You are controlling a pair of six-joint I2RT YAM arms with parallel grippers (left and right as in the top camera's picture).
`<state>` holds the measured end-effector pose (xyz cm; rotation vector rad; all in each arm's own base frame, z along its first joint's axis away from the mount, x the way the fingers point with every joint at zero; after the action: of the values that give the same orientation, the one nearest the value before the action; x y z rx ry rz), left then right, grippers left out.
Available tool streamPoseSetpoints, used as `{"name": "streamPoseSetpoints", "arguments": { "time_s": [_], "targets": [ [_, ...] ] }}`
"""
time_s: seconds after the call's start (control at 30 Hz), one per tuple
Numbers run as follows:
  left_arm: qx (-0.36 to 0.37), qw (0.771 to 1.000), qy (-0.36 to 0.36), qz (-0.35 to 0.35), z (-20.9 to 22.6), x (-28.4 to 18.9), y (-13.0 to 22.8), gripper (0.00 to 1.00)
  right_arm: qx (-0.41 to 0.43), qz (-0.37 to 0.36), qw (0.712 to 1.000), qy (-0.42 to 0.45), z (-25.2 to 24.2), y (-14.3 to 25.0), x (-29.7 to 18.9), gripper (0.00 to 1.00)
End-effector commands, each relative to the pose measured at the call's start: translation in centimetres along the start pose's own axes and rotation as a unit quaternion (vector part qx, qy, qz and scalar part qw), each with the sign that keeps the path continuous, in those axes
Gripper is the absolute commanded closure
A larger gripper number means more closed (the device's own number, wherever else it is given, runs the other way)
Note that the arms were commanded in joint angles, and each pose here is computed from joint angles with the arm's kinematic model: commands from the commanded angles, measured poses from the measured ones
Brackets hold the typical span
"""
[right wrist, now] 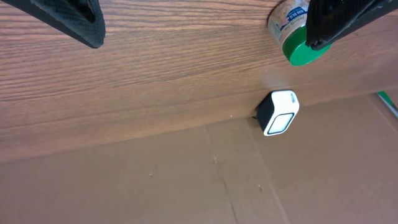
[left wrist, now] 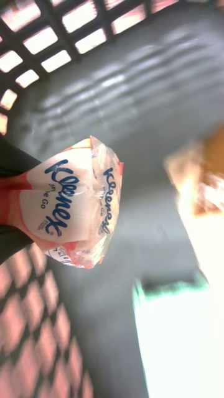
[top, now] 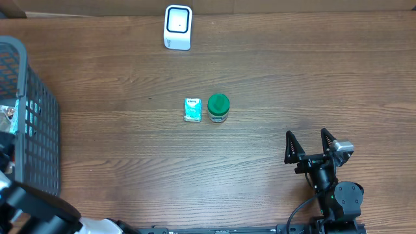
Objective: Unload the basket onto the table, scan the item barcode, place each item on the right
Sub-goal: 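Grasp the orange Kleenex tissue pack in the basket with left gripper, then place the orange tissue pack left of the teal pack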
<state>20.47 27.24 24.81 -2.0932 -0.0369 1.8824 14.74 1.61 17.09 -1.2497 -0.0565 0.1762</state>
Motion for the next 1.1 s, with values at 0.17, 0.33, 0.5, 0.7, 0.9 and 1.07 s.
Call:
{"name": "streamPoseSetpoints", "arguments": {
  "time_s": [0.17,0.33,0.5,0.7,0.9,1.07],
  "targets": [
    [0.061,0.954,0.247,-0.161,-2.7,-16.8,2.3,0.96,-0.002,0.001,1.0,0.001,-0.1,0.3,0.1,0.0],
    [0.128,0.912,0.313,-0.23,-3.8,-22.7,7.3,0.96,-0.002,0.001,1.0,0.001,-0.1,0.3,0.1,0.0],
    [0.219,0.891,0.336,-0.214,-5.5,-24.2,12.3,0.96,-0.002,0.001,1.0,0.001,-0.1,0.3,0.1,0.0],
    [0.329,0.879,0.31,-0.152,-9.4,-21.3,17.4,0.96,-0.002,0.001,1.0,0.001,-0.1,0.3,0.1,0.0],
    [0.442,0.85,0.279,-0.063,-14.3,-14.5,24.3,0.96,-0.002,0.001,1.0,0.001,-0.1,0.3,0.1,0.0],
    [0.482,0.847,0.226,-0.001,-16.8,-8.8,29.0,0.96,-0.002,0.001,1.0,0.001,-0.1,0.3,0.1,0.0]
  ]
}}
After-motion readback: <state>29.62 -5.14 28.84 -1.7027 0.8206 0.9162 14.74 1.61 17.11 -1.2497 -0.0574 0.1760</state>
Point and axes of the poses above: each gripper's point midway between its finger pads, its own x axis out along the fingers, its own z axis along the line the jaws close on, y = z × x, the point moved 10 cm from there along -x, back along the fingers, and after that the axes turned 3 degrees about x, right-handed, at the moved point
